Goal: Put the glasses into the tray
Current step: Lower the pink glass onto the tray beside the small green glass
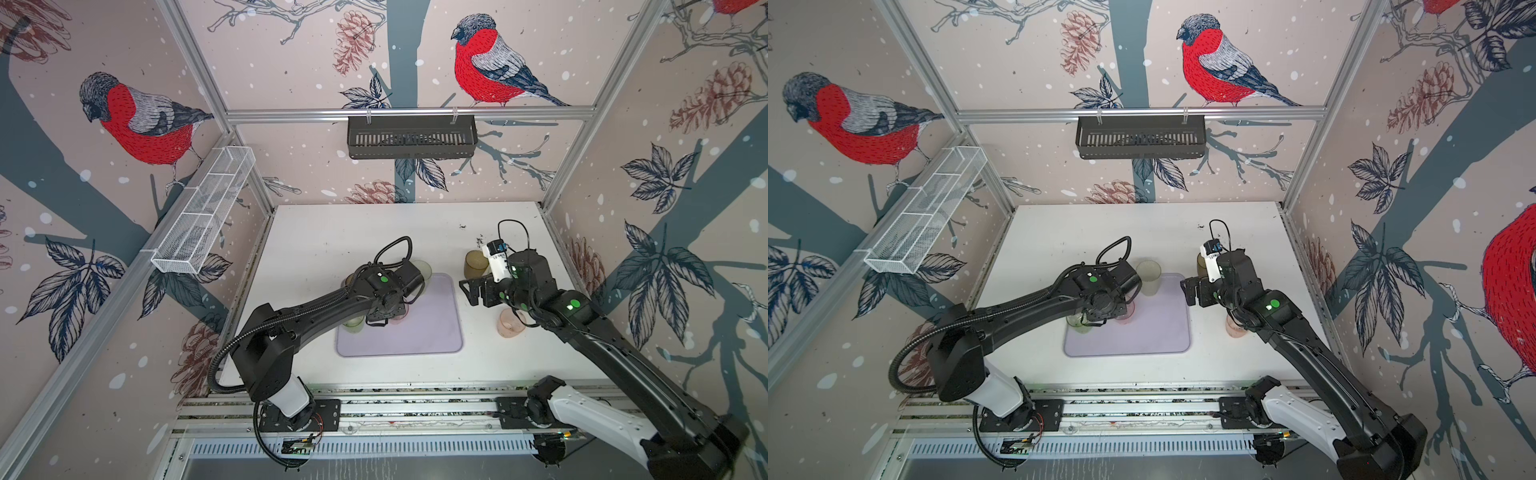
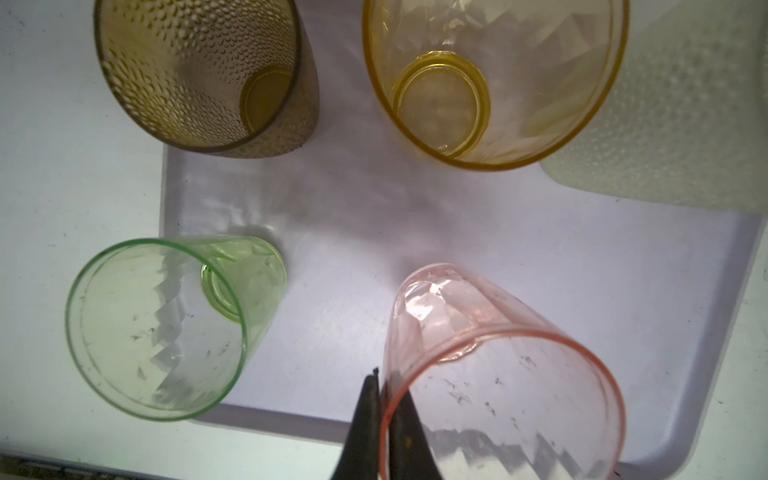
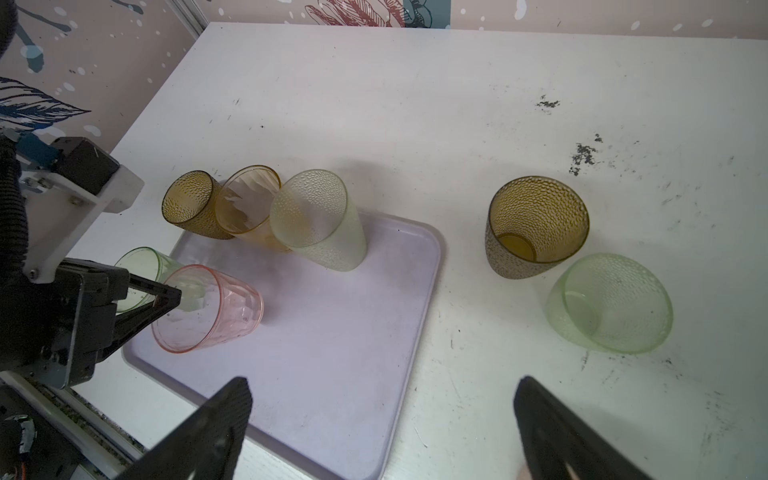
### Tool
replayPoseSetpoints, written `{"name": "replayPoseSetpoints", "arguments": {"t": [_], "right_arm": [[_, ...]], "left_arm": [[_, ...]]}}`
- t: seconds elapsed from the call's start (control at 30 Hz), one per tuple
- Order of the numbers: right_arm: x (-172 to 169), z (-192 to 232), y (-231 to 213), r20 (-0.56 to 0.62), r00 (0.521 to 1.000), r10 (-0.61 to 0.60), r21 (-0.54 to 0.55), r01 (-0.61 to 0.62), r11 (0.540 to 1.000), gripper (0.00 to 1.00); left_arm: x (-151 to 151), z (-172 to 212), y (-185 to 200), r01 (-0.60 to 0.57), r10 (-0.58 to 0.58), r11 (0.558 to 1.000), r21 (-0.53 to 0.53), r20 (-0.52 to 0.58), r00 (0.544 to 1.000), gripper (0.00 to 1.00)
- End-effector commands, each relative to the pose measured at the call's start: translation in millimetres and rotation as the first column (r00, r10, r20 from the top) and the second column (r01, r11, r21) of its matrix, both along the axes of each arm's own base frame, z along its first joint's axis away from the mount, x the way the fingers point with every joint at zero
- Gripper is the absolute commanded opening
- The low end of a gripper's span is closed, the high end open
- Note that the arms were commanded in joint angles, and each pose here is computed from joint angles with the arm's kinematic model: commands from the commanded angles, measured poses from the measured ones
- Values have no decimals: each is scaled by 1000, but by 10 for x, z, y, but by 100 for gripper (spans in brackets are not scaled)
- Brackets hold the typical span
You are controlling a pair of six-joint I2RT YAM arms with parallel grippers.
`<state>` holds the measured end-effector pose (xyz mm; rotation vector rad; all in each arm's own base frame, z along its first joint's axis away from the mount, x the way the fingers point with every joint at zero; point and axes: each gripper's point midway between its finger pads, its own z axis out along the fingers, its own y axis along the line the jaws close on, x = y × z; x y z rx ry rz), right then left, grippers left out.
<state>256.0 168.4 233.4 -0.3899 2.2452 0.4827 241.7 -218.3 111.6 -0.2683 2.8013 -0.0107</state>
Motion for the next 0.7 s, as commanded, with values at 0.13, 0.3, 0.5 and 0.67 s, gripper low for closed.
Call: {"name": "replayPoseSetpoints", "arguments": {"t": [0.13, 0.3, 0.5, 0.67], "right_arm": [[47, 57, 26, 28, 1000, -10, 12, 9, 1000, 100], [57, 77, 33, 33, 999, -12, 12, 11, 1000, 100], [63, 87, 28, 35, 999, -16, 9, 16, 1000, 100], [70, 97, 30, 38, 999, -18, 9, 17, 1000, 100]], "left_arm": [[52, -39, 133, -15, 15, 1000, 25, 10, 1000, 0], [27, -116, 191, -37, 37, 999, 5, -2, 999, 0], [-12, -164, 253, -45, 46, 999, 17, -13, 999, 0], [-46, -191, 280, -61, 61, 998, 1, -18, 998, 0]]}}
